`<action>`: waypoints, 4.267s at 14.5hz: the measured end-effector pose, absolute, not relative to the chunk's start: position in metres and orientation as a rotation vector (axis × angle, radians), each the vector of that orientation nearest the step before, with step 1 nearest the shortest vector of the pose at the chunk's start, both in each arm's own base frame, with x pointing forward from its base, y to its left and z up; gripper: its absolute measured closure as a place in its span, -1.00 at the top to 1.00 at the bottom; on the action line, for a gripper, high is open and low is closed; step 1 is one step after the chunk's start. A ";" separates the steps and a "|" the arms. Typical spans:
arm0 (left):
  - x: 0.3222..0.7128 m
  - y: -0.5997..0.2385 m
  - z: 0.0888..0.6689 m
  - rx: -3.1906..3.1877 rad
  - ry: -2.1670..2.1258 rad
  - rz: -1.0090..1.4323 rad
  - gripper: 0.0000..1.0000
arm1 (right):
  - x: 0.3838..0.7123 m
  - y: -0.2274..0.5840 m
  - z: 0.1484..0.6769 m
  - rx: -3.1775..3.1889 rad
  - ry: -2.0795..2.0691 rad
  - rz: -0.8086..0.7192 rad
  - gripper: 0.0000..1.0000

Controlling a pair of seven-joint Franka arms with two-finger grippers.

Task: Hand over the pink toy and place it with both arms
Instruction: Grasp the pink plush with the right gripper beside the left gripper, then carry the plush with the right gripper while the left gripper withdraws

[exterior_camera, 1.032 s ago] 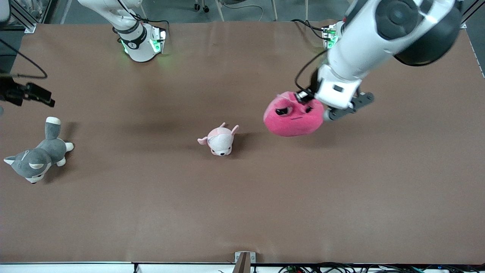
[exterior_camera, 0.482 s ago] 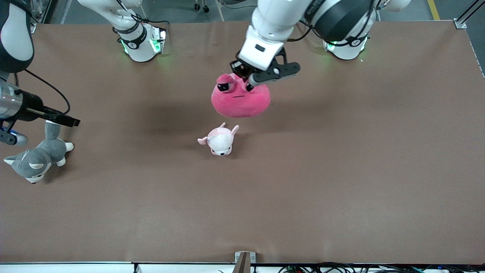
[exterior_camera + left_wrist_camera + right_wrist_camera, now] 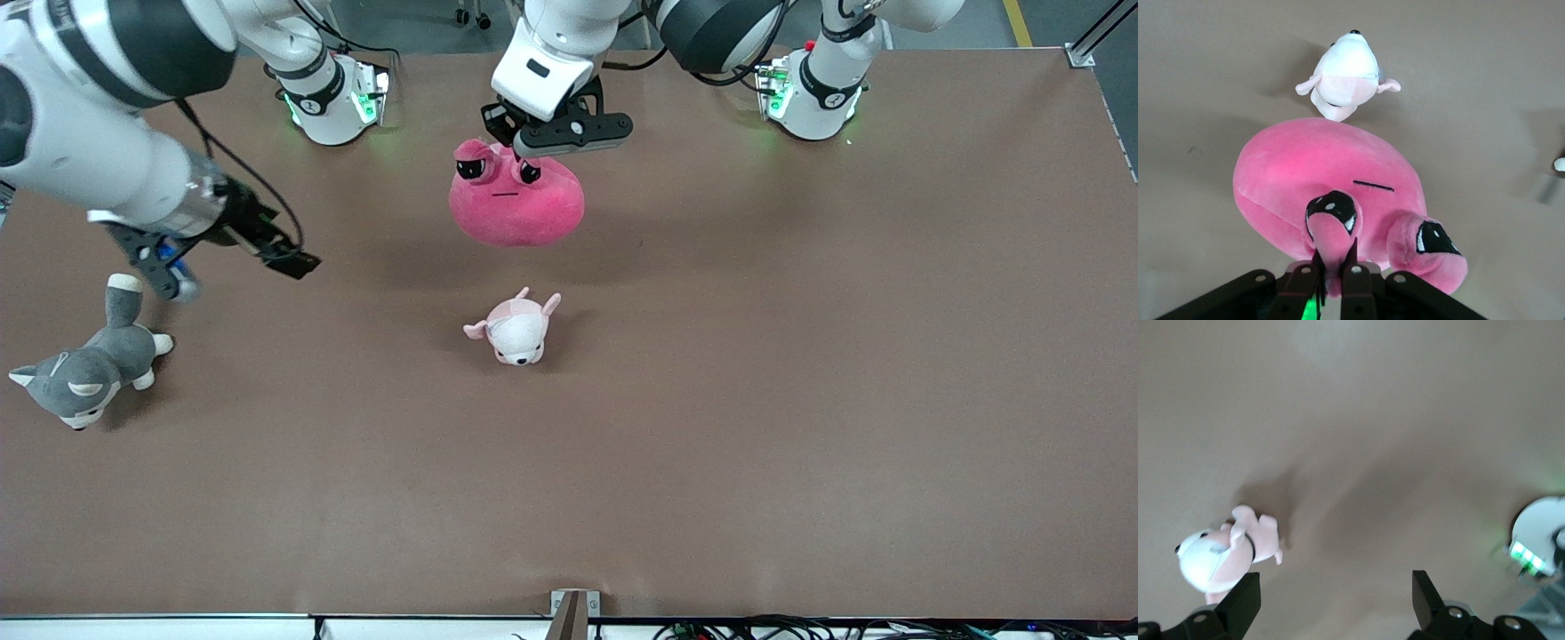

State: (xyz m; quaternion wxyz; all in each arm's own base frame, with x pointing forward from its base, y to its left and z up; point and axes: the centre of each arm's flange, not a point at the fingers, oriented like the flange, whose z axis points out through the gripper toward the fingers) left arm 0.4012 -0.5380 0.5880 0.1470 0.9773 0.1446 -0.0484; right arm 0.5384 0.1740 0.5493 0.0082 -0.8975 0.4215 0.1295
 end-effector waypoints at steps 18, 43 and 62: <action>0.404 -0.538 0.586 2.813 0.426 -0.142 -0.79 | 0.447 0.362 0.559 -2.596 1.558 0.332 0.58; 0.431 -0.448 0.662 2.862 0.443 -0.041 1.00 | 0.534 0.179 0.492 -2.612 1.443 0.386 -0.75; 0.484 -0.038 0.706 3.060 0.036 -0.014 1.00 | 0.552 0.004 0.328 -2.691 1.251 0.416 0.48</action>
